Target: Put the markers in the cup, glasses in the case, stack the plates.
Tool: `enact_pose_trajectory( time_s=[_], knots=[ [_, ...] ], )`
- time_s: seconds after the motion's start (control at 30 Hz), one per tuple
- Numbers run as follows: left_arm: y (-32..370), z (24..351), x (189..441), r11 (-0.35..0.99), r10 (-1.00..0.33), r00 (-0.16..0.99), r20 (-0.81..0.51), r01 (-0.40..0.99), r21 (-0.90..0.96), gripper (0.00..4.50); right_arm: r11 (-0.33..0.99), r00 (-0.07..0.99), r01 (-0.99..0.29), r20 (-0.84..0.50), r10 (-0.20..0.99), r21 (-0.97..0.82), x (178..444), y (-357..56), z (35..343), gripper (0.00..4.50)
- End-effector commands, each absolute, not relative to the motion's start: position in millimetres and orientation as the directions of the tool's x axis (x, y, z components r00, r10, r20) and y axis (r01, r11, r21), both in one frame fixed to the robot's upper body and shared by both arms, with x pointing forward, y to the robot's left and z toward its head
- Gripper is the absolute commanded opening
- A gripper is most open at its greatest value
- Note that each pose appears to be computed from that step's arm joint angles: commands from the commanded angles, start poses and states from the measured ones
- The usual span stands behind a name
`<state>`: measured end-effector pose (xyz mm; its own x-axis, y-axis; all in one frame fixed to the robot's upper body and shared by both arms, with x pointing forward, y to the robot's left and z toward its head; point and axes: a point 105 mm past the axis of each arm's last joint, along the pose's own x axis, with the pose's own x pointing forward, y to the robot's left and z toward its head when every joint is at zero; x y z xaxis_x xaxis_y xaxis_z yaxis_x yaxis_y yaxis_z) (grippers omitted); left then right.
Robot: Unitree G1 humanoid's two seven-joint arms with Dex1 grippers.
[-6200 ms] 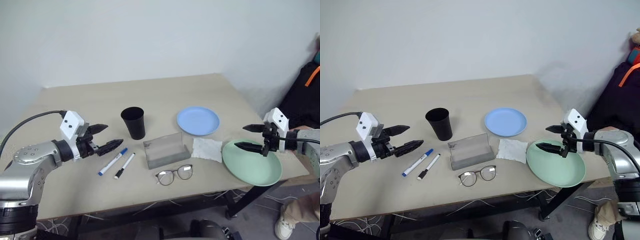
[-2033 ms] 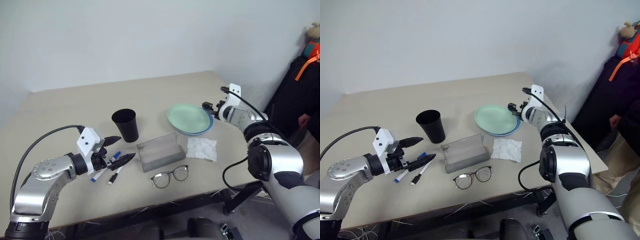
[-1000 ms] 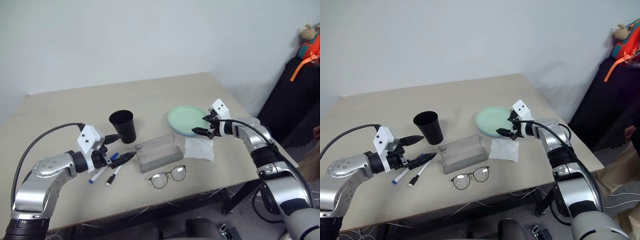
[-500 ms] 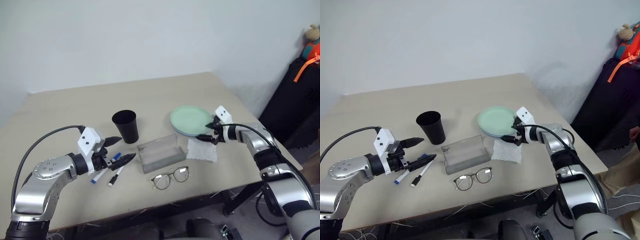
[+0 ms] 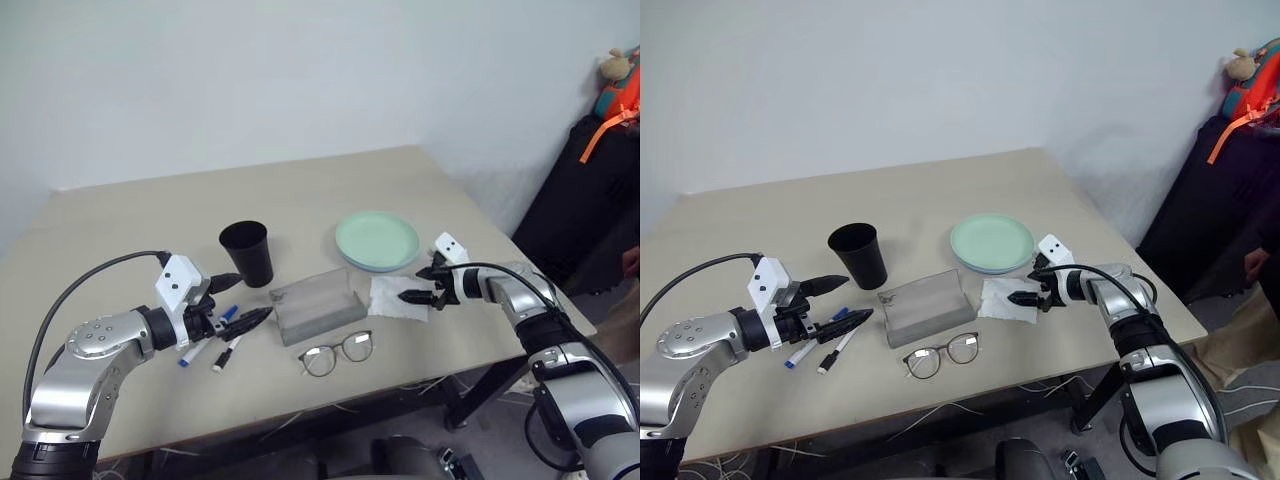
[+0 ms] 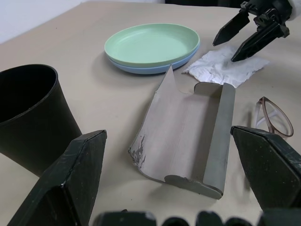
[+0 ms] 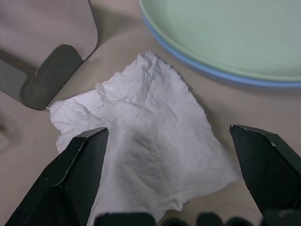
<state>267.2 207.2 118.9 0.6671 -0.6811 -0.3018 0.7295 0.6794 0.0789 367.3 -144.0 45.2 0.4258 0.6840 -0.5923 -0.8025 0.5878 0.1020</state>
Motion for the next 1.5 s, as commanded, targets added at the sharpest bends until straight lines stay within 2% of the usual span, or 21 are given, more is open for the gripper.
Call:
enact_pose_trajectory(
  time_s=[0.03,0.47,0.57,0.9,1.1,1.17,1.33,1.4,1.5],
  knots=[
    [206,132,269,0.665,-0.693,0.668,-0.27,0.738,0.116,4.5,0.573,0.423,-0.815,-0.592,0.686,0.082,368,-143,51,4.46],
    [206,135,266,0.656,-0.706,0.657,-0.264,0.748,0.105,4.5,0.548,0.378,-0.832,-0.638,0.671,0.082,359,-139,35,4.46],
    [207,135,267,0.658,-0.704,0.659,-0.264,0.746,0.106,4.5,0.539,0.373,-0.839,-0.64,0.672,0.076,359,-139,36,3.59],
    [206,134,268,0.659,-0.703,0.661,-0.262,0.744,0.11,4.5,0.495,0.365,-0.868,-0.64,0.677,0.028,360,-140,46,0.06],
    [207,134,270,0.661,-0.7,0.664,-0.262,0.742,0.113,4.5,0.473,0.375,-0.881,-0.622,0.687,-0.01,367,-138,62,0.02],
    [207,134,270,0.661,-0.7,0.665,-0.261,0.741,0.114,4.5,0.448,0.362,-0.894,-0.578,0.731,0.006,368,-132,79,0.02],
    [208,135,271,0.661,-0.7,0.665,-0.26,0.741,0.116,4.5,0.403,0.35,-0.912,-0.367,0.862,0.076,378,-113,139,0.02],
    [208,135,271,0.661,-0.7,0.665,-0.26,0.741,0.116,4.5,0.437,0.393,-0.896,-0.309,0.866,0.085,390,-108,155,0.02],
    [207,135,272,0.66,-0.702,0.665,-0.257,0.742,0.117,4.5,0.568,0.53,-0.821,-0.291,0.796,0.058,418,-102,162,0.02]
  ],
)
